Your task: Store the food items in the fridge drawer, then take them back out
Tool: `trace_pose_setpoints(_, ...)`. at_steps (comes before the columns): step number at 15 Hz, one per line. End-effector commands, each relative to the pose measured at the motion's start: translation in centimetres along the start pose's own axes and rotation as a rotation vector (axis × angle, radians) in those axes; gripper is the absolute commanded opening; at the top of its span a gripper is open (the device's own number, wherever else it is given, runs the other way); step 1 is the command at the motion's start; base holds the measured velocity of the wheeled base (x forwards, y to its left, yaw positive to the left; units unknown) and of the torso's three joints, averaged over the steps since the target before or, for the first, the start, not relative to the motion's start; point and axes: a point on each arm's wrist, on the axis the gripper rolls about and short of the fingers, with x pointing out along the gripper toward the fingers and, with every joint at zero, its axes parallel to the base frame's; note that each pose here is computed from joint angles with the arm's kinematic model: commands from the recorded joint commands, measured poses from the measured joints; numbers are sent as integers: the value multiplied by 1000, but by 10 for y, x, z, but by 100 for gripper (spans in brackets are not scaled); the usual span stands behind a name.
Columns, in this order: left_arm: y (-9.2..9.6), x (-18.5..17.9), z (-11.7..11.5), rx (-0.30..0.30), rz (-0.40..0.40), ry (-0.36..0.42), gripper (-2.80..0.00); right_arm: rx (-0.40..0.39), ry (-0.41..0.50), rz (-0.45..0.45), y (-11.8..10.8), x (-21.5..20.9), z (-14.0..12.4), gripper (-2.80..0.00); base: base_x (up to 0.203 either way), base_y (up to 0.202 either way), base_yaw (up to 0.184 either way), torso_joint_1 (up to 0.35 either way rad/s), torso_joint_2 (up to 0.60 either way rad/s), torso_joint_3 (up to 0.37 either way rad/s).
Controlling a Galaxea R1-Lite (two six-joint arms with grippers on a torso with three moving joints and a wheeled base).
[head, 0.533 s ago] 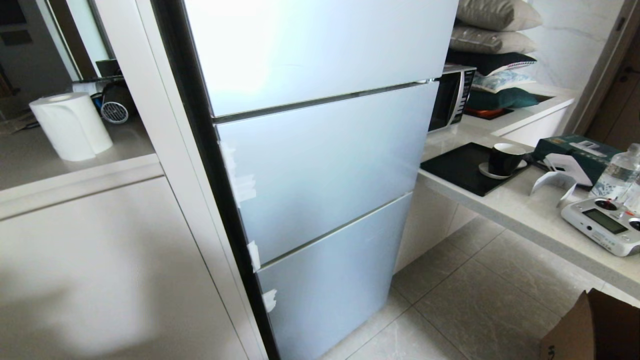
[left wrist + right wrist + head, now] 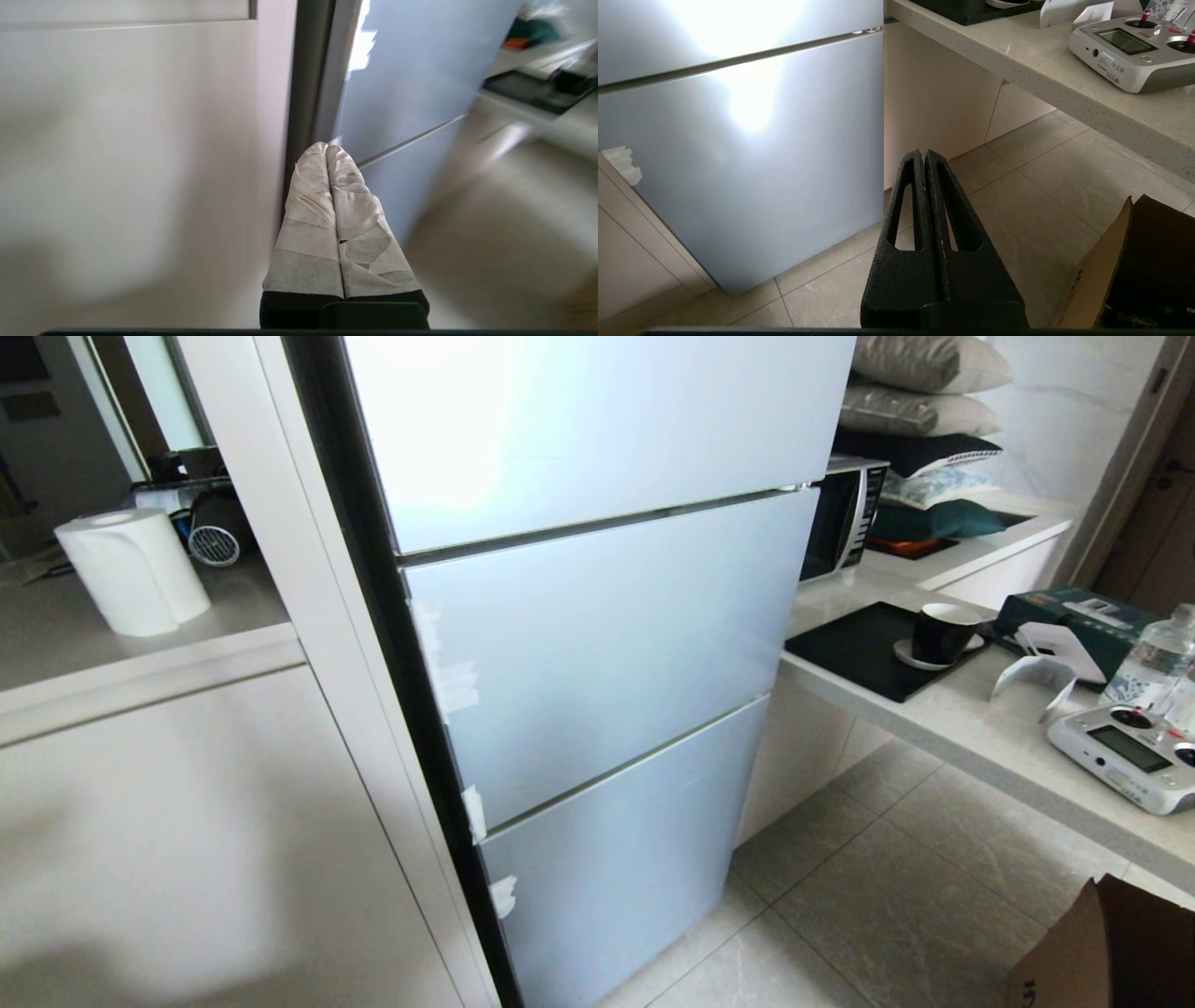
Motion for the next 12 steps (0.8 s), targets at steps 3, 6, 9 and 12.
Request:
trace_pose_setpoints(3, -5, 82, 25, -635, -2, 313, -280, -1, 0, 0, 0, 0, 0, -280, 0, 0, 0, 0, 0, 0)
trace_pose_setpoints(6, -7, 138, 25, -896, -54, 395, -280, 0, -2, 0, 0, 0, 0, -280, 0, 0, 0, 0, 0, 0)
trace_pose_setpoints(9, -9, 191, 16, -1007, -97, 408, -280, 0, -1, 0, 0, 0, 0, -280, 0, 0, 0, 0, 0, 0)
trace_pose_setpoints(12, -7, 240, -2, -1052, -124, 374, -280, 0, -1, 0, 0, 0, 0, -280, 0, 0, 0, 0, 0, 0)
